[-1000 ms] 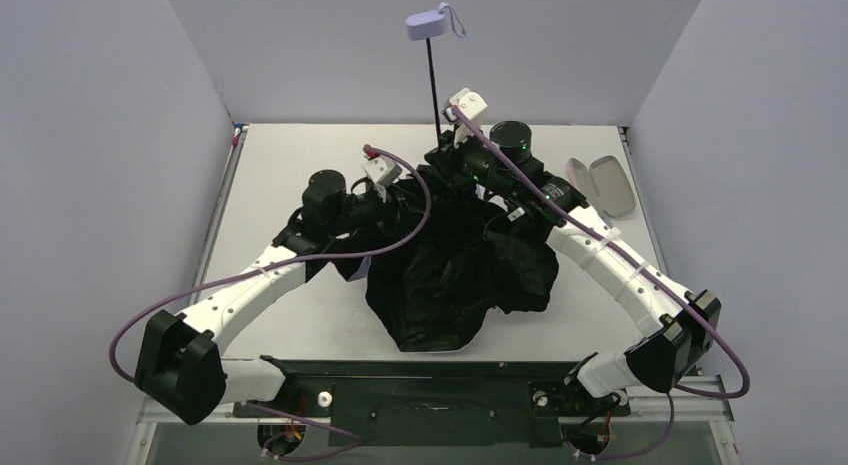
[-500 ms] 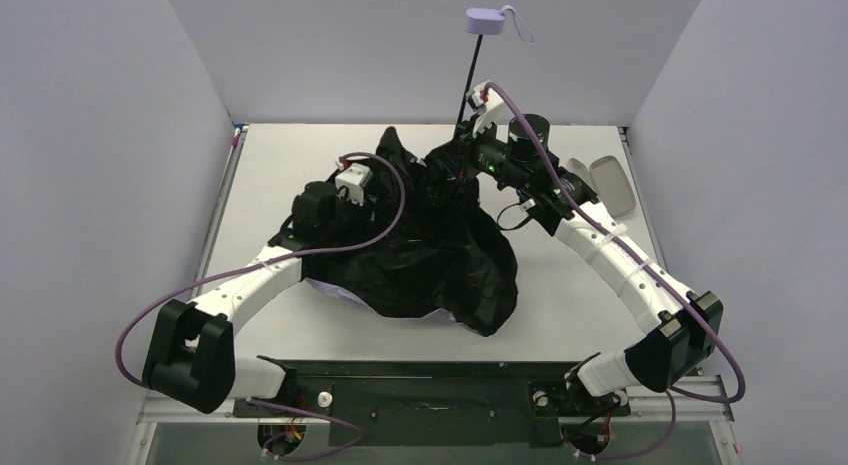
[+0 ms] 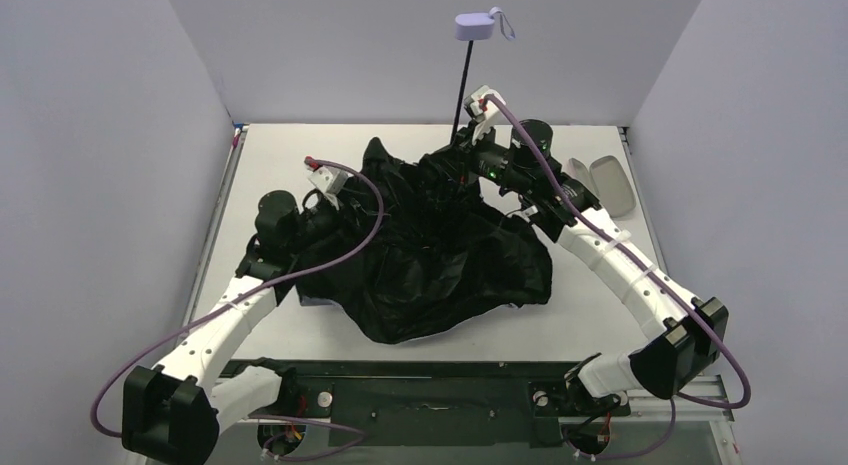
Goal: Open the umbrella
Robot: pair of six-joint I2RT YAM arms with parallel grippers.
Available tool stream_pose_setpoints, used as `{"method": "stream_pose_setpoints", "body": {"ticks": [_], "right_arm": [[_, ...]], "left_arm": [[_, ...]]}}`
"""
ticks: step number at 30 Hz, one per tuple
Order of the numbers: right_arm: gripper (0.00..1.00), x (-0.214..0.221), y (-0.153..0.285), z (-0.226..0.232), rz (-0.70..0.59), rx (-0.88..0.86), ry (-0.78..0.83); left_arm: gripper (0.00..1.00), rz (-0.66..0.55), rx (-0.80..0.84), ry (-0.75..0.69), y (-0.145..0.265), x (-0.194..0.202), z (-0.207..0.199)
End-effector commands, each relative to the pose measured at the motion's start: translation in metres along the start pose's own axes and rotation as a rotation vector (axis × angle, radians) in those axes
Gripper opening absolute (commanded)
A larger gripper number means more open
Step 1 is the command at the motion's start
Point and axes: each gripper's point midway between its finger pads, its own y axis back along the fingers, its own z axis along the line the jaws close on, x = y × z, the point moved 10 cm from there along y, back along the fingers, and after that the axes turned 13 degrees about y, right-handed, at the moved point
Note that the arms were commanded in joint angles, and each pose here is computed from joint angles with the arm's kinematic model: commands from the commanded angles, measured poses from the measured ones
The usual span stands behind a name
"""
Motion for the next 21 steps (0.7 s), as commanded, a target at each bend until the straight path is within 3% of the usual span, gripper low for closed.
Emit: {"method": "stream_pose_setpoints", "body": {"ticks": [1,7,11,13,17,21], "right_arm": [[0.00,-0.047,0.014,0.013,-0.219,-0.002,0.123],[0.00,-0.058,0.016,0.021,-0.260,-0.039,0.128],[0.00,-0.062,0.024,0.032,-0.295,-0.167,0.169],[0.00,-0.064,0.027,0.035,-0.307,-0.213,0.189],[0.00,-0.069,0.031,0.043,-0.316,-0.288,0.206],[0.00,-0.075,0.034,0.053,-0.328,-0.336,0.220]], "left_arm": [[0.68,-0.117,0.271,-0.233,-0.008,-0.046,-0.041],[0.75,-0.106,0.405,-0.391,-0.027,-0.042,-0.065],[0.76,-0.080,0.538,-0.472,-0.034,-0.039,-0.077],[0.85,-0.064,0.587,-0.509,-0.034,-0.037,-0.078],[0.94,-0.035,0.598,-0.526,-0.034,-0.031,-0.076],[0.94,0.006,0.654,-0.533,-0.037,-0.025,-0.080]]}}
